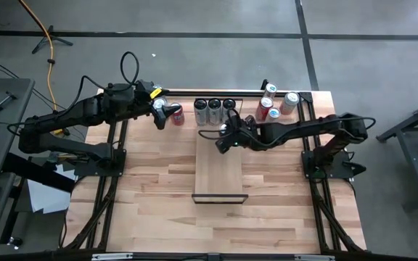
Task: Place canned beverage on shelf
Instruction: Put the bottom left blue soda can on the shelf
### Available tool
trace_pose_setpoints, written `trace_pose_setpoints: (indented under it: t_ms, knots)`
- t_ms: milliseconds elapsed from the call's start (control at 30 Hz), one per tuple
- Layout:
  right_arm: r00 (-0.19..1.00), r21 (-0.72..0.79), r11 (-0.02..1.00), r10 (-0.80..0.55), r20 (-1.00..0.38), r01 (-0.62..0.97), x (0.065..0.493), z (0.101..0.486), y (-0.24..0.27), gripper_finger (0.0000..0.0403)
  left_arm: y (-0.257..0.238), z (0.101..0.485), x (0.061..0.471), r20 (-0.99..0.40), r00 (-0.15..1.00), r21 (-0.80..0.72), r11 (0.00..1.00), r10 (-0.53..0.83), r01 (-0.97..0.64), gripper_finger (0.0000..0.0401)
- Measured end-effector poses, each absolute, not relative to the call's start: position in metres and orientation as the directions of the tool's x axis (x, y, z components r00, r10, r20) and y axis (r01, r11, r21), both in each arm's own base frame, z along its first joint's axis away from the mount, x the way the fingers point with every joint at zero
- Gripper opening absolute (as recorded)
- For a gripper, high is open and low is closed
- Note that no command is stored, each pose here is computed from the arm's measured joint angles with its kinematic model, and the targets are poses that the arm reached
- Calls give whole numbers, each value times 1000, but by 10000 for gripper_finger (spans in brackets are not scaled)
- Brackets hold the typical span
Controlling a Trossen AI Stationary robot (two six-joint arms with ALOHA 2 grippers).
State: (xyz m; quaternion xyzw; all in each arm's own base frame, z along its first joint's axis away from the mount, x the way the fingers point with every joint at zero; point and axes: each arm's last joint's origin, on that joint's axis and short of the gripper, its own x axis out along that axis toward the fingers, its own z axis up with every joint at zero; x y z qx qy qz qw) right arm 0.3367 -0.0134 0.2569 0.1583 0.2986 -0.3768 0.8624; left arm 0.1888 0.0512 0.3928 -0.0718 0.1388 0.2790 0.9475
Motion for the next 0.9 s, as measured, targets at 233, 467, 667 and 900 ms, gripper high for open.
trace_pose_setpoints:
  t_ms: [233, 467, 667, 900]
  knots:
    - [530, 37, 664, -560, -637, 747, 338, 255, -14, 285, 51, 393, 189, -303, 806, -52, 836, 508, -547, 326]
    - [543, 44, 684, -537, -645, 728, 338, 255, -13, 296, 51, 393, 189, -303, 806, -52, 836, 509, -547, 326]
    - [605, 23, 778, -469, -644, 628, 330, 271, -11, 297, 51, 393, 189, -304, 806, -52, 836, 508, -546, 326]
    - [624, -72, 820, -487, -612, 568, 310, 297, -21, 298, 51, 393, 189, -304, 806, -51, 836, 508, -546, 326]
